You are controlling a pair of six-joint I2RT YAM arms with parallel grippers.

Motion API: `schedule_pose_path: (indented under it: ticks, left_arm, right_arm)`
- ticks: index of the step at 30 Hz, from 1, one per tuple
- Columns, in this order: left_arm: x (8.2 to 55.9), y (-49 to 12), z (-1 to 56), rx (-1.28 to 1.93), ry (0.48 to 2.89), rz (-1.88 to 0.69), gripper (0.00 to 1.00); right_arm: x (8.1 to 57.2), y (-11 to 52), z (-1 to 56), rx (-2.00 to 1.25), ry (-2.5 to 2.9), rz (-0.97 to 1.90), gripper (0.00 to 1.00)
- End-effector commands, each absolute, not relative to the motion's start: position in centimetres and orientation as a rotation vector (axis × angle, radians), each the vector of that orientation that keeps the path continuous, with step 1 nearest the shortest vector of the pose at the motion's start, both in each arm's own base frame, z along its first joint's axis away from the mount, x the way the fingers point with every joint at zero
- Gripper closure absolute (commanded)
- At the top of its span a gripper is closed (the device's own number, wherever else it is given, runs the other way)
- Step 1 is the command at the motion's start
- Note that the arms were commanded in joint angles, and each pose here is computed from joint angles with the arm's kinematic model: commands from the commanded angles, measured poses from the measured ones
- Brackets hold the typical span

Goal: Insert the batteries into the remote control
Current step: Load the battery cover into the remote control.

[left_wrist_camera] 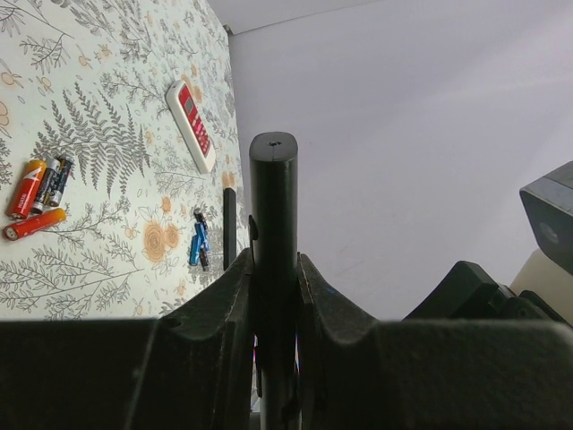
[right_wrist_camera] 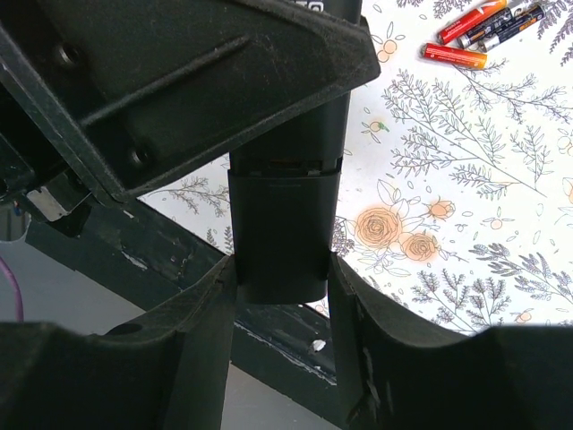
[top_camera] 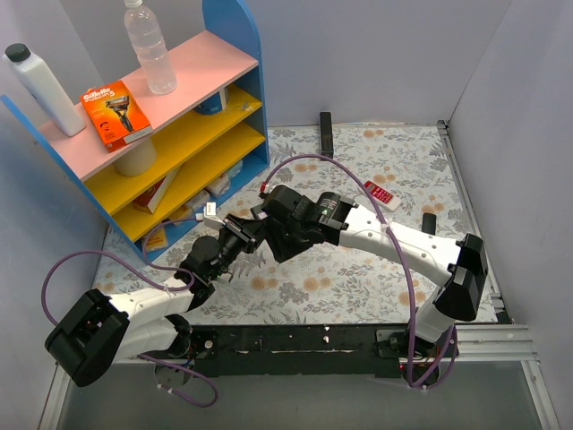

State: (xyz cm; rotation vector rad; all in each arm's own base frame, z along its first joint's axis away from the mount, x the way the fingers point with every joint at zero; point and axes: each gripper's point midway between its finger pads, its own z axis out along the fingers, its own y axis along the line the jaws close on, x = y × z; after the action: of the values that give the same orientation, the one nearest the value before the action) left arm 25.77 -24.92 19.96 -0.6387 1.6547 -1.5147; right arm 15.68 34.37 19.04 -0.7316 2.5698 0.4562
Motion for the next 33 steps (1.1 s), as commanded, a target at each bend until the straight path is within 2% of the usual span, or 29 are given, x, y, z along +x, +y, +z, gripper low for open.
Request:
schedule_pose_path:
  ticks: [1,33]
  left_arm:
    - [26.2,-24.8,22.2,-0.666,1.589,-1.540,0.93]
    - [25.5,-24.9,23.6,-0.591,1.551,-1.560,0.94]
  right_arm:
    - [15.3,35.2,20.2,-0.761,2.562,0.495,0.52]
    - [15.5,34.3,19.1,-0.772,2.590,0.405,0.50]
